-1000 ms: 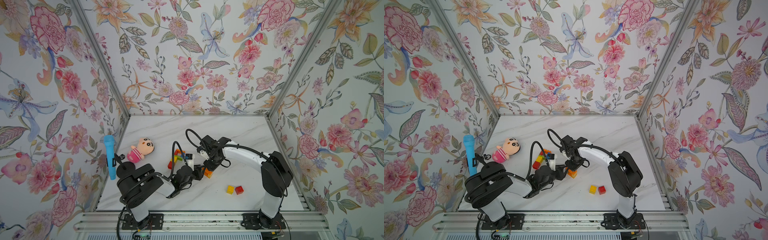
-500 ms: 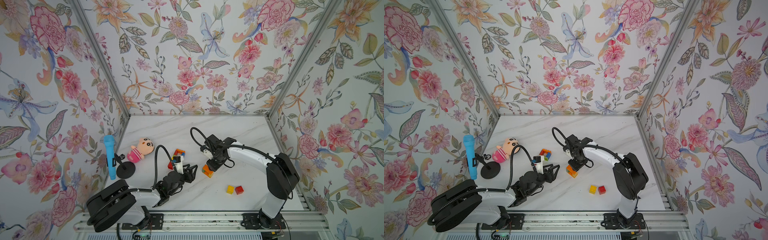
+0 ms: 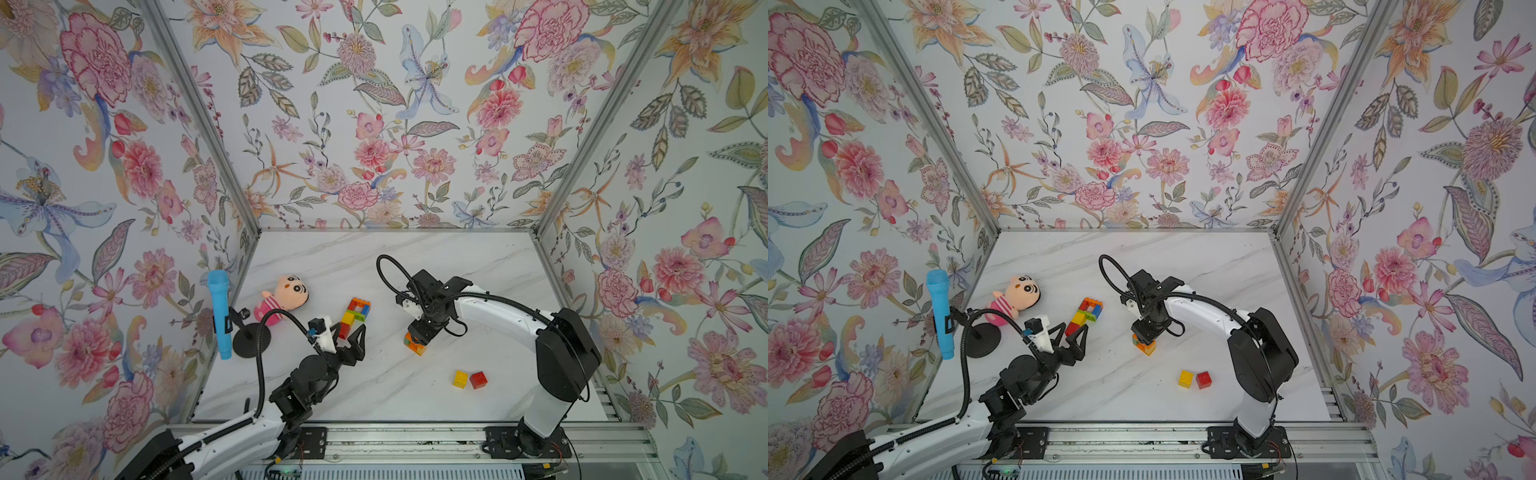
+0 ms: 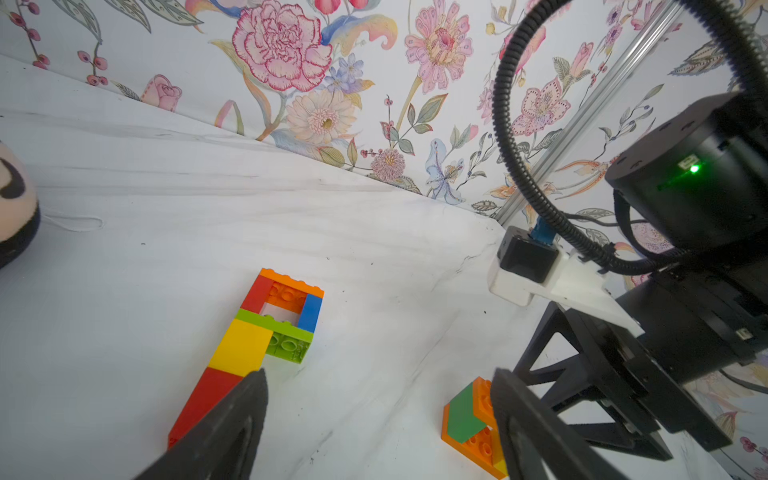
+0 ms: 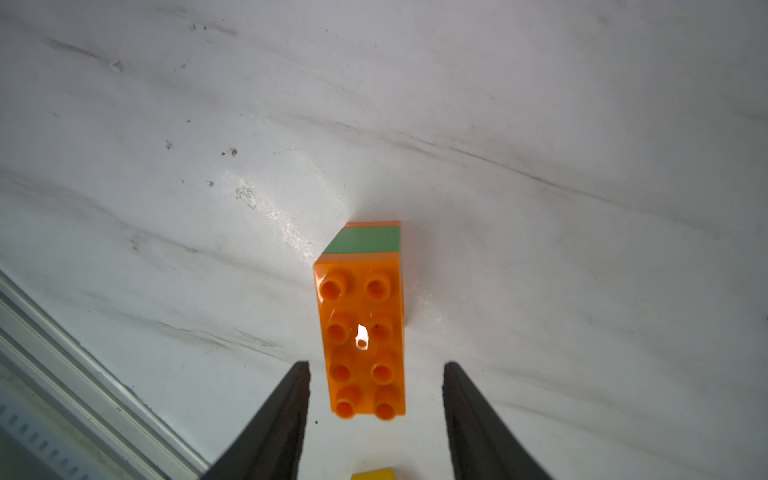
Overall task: Assemble the letter p with lego
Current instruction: Assemble the lego brick with the lego brick.
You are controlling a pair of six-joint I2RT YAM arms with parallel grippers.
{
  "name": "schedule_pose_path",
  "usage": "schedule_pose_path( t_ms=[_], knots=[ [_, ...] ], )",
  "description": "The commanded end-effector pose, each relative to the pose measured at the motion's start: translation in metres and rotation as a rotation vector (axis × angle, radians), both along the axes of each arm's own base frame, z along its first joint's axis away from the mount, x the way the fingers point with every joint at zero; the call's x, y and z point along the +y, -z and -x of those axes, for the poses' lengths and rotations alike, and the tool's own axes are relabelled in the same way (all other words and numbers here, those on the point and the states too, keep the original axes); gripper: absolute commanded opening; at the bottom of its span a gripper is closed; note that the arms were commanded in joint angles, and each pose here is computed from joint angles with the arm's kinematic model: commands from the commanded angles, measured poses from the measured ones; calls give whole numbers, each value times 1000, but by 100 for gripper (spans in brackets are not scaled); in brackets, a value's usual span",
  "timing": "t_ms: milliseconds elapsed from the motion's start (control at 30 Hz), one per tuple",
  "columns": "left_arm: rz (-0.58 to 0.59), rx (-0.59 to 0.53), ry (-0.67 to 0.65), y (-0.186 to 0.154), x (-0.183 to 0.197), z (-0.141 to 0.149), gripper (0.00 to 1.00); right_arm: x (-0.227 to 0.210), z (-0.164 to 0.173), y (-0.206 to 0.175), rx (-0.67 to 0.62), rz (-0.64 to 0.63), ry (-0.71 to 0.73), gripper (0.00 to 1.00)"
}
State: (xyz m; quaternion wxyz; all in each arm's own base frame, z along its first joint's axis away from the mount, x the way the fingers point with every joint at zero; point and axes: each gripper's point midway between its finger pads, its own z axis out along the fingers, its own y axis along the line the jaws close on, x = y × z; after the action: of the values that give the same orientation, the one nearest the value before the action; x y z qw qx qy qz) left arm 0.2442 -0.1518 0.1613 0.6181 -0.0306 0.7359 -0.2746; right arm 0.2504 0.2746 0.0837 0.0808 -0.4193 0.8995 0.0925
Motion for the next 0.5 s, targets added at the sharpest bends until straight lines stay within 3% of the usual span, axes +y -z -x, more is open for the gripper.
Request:
schedule_pose_path(
  t_ms=[0, 467],
  knots=[
    [-117, 19, -73, 17, 22, 0, 91, 1, 5, 11, 20, 14, -45, 55],
    [-125, 45, -115, 27, 39, 1, 99, -10, -5, 28, -6, 109, -83, 52]
  ],
)
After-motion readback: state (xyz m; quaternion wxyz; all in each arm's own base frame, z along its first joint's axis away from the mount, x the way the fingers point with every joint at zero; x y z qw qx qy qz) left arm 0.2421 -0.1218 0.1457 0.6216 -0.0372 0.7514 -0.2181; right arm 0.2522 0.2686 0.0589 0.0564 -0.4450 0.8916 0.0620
